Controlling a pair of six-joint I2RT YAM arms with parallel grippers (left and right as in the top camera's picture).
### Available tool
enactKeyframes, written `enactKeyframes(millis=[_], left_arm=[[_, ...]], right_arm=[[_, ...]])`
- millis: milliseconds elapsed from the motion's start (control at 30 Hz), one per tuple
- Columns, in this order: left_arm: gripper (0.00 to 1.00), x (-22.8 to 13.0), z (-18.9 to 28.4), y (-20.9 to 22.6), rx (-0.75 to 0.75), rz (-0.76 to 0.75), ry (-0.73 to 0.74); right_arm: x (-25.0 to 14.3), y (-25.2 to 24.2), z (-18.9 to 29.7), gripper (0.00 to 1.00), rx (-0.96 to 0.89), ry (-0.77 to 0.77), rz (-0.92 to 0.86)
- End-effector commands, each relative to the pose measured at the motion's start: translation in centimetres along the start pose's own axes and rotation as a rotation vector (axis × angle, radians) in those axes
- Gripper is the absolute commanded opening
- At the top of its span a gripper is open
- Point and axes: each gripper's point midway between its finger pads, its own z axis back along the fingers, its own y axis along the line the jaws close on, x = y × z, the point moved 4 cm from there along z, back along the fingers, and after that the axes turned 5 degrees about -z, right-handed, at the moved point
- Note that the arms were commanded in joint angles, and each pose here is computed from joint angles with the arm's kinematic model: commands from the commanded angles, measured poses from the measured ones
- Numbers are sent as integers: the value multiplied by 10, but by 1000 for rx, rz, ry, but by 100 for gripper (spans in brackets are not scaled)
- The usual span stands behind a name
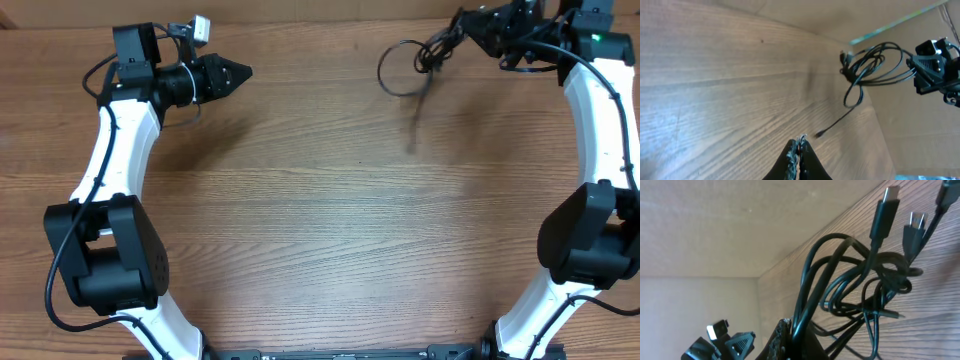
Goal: Untangle cables
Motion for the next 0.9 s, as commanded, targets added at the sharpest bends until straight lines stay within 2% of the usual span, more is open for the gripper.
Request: enactKeyframes(millis=[0, 67, 233, 300, 633, 733, 867], left_arm=[[4, 6, -8, -16, -30, -15, -15], [9, 9, -15, -24, -48, -27, -23], [34, 13, -36, -52, -108, -89, -36], [40, 13, -44, -64, -134, -109, -38], [92, 1, -77, -109, -220, -205, -17], [100, -3, -82, -115, -231, -212, -6], [100, -7, -88, -121, -234, -218, 2]], right_arm=[[-5, 15, 3, 4, 27, 6, 47], [-11, 19, -2, 4, 35, 25, 54], [-26, 30, -16, 4, 49, 63, 79], [-31, 35, -21, 4, 59, 76, 91], [-64, 56, -45, 4, 95, 165, 136], [-76, 66, -51, 4, 130, 204, 158], [-92, 79, -59, 4, 172, 251, 189]])
